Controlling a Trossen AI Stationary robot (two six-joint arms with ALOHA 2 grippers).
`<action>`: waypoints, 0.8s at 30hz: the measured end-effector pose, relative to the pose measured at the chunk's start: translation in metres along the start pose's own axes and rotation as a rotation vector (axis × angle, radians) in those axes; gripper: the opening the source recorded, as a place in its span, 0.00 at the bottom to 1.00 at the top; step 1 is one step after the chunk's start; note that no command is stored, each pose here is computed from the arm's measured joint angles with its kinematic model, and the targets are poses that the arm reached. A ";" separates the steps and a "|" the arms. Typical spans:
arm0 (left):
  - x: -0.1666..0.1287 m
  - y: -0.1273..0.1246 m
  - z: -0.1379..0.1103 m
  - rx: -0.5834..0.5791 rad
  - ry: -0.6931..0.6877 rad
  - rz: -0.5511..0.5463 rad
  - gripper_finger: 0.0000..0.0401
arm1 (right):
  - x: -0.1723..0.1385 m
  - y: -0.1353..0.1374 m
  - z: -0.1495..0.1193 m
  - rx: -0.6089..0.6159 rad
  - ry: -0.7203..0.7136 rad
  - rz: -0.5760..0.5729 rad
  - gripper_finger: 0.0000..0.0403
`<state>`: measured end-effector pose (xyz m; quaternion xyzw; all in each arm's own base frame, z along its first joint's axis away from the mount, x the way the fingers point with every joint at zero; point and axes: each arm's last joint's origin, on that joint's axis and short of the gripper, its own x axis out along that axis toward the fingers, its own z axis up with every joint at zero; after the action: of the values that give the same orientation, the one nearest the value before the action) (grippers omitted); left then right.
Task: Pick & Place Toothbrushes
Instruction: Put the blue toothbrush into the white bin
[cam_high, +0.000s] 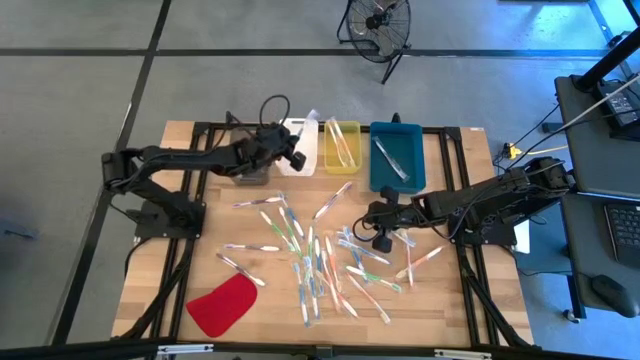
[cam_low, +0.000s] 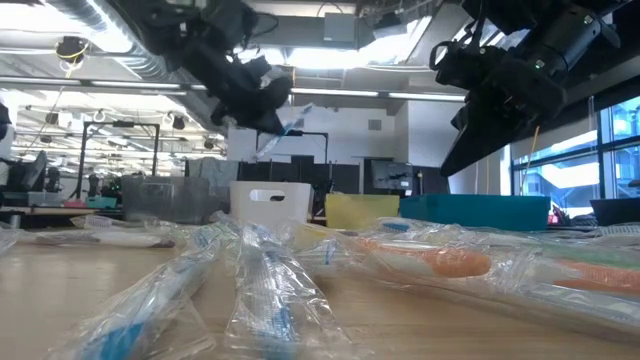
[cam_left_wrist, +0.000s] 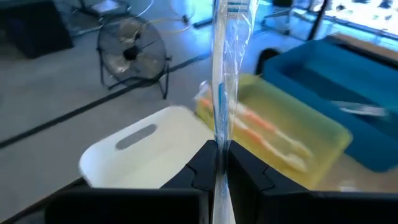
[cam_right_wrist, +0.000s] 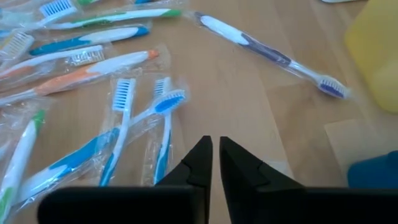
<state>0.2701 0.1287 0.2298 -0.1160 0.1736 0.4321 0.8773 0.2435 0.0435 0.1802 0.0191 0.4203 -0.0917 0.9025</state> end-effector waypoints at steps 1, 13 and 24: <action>0.004 0.002 -0.001 -0.016 0.004 0.013 0.05 | 0.000 0.000 0.000 0.000 0.000 0.000 0.09; 0.041 0.016 -0.020 -0.160 0.067 0.026 0.05 | 0.002 -0.006 0.002 0.020 0.000 -0.016 0.04; 0.062 0.028 -0.040 -0.178 0.148 0.080 0.05 | 0.001 -0.006 0.002 0.046 -0.001 -0.016 0.03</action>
<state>0.2749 0.1755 0.1671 -0.2182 0.2034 0.4708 0.8303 0.2446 0.0374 0.1803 0.0364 0.4180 -0.1084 0.9012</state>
